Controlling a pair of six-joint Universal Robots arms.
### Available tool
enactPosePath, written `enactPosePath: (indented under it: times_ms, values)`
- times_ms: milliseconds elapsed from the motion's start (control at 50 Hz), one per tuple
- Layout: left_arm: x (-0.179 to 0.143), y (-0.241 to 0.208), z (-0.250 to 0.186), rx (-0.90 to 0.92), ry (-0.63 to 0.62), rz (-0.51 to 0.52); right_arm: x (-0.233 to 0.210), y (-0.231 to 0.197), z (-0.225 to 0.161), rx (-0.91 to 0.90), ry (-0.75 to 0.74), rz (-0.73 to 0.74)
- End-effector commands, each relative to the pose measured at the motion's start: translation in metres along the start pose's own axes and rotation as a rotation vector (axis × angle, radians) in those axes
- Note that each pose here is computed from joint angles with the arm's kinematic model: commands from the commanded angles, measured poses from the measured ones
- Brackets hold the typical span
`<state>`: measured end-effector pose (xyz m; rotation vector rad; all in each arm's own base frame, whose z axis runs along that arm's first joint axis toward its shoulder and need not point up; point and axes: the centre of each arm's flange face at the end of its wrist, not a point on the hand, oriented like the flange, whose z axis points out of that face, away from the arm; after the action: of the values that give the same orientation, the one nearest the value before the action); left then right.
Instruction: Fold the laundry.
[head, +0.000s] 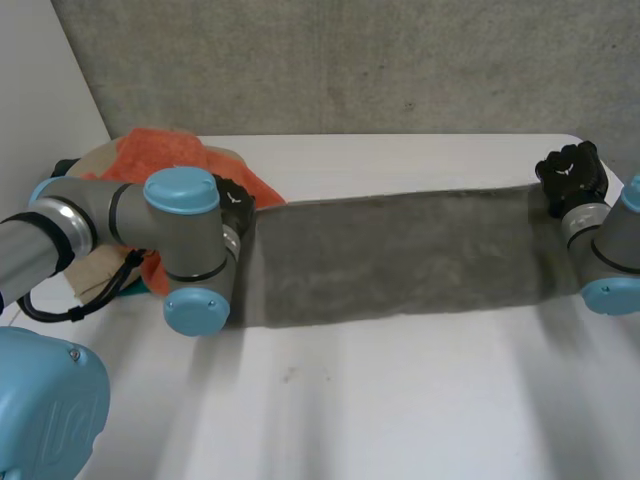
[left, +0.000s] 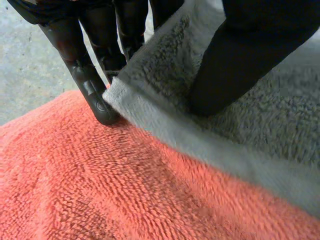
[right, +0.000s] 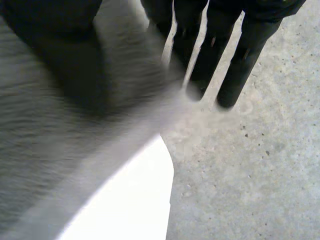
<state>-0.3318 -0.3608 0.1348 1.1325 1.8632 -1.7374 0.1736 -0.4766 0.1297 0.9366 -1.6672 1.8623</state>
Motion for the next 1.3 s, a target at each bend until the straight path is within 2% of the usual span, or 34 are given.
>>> enactPosePath:
  times_ms: [20, 200, 340, 460, 620, 700, 780, 900, 960, 1040, 1080, 1180, 1300]
  values:
    - [-0.001, -0.012, 0.001, 0.068, -0.037, -0.019, -0.007, -0.008, 0.000, 0.019, -0.020, 0.012]
    - [-0.031, -0.046, -0.017, 0.170, -0.117, -0.056, 0.027, -0.029, -0.023, -0.072, -0.103, 0.090]
    - [-0.040, -0.046, -0.044, 0.154, -0.091, -0.058, 0.069, -0.007, -0.058, -0.234, -0.228, 0.202]
    - [-0.029, -0.047, -0.068, 0.165, -0.021, -0.096, 0.070, 0.023, -0.079, -0.329, -0.330, 0.280]
    - [-0.018, -0.047, -0.079, 0.168, 0.027, -0.149, 0.046, 0.053, -0.076, -0.332, -0.377, 0.325]
    - [-0.014, -0.047, -0.081, 0.167, 0.038, -0.148, 0.044, 0.064, -0.068, -0.313, -0.339, 0.305]
    - [-0.014, -0.045, -0.083, 0.162, 0.042, -0.146, 0.062, 0.077, -0.062, -0.353, -0.214, 0.269]
    - [-0.027, -0.053, -0.093, 0.182, 0.021, -0.156, 0.127, 0.091, -0.063, -0.402, 0.033, 0.137]
    - [-0.031, -0.055, -0.097, 0.187, 0.017, -0.157, 0.146, 0.088, -0.064, -0.394, 0.067, 0.039]
    - [-0.033, -0.053, -0.102, 0.182, 0.019, -0.156, 0.147, 0.083, -0.064, -0.383, 0.053, -0.060]
    - [-0.033, -0.052, -0.103, 0.179, 0.020, -0.157, 0.140, 0.074, -0.063, -0.356, 0.032, -0.071]
    - [-0.033, -0.048, -0.108, 0.165, 0.026, -0.154, 0.076, -0.029, -0.063, -0.050, -0.143, -0.070]
    - [-0.036, -0.047, -0.115, 0.163, 0.029, -0.176, 0.006, -0.110, -0.092, 0.220, -0.329, -0.068]
